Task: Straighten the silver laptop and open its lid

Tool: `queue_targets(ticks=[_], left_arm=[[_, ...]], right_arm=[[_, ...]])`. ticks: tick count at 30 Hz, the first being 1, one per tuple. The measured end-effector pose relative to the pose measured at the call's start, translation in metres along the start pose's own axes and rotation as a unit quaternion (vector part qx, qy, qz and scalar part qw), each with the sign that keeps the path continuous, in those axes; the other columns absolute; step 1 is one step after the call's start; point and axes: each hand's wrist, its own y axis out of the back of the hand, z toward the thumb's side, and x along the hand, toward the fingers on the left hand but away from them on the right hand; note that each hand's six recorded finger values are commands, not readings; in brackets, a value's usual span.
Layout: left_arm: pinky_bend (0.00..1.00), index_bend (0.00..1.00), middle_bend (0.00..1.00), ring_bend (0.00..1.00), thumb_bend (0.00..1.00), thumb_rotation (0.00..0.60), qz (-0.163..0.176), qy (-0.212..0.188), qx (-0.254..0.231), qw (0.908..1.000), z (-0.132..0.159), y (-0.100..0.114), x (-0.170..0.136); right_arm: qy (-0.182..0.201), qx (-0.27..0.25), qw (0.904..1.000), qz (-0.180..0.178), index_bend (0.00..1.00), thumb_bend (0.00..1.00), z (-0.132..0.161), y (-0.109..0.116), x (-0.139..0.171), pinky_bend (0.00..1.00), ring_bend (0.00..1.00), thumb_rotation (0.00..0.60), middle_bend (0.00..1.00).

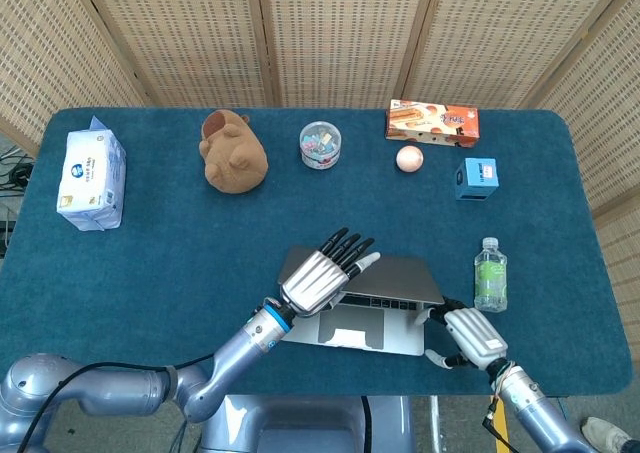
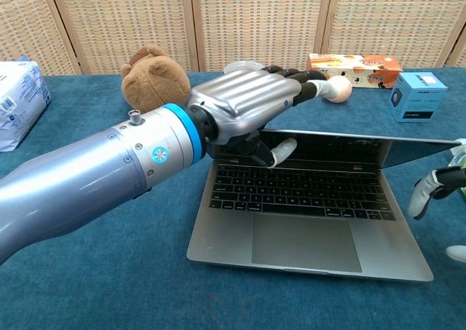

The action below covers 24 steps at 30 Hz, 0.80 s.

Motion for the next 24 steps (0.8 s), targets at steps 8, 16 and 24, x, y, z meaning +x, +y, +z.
queue_targets(ticks=[8,16,24], left_arm=[[0.0,0.08,0.0,0.0,0.53,0.6,0.001,0.005,-0.001,1.0,-0.004,0.001,0.0],[0.0,0.08,0.0,0.0,0.53,0.6,0.001,0.01,-0.003,0.9999,-0.007,0.001,0.0],[0.0,0.08,0.0,0.0,0.53,0.6,0.004,0.016,-0.006,0.9999,-0.013,0.003,-0.003]], right_arm=[[0.001,-0.018,0.9998,0.003,0.36,0.34,0.002,-0.009,-0.003,0.19,0.16,0.6,0.36],[0.007,-0.021,0.9997,0.005,0.35,0.34,0.005,-0.014,-0.005,0.19,0.16,0.6,0.36],[0.006,-0.028,0.9995,0.012,0.35,0.34,0.008,-0.022,-0.005,0.19,0.16,0.6,0.36]])
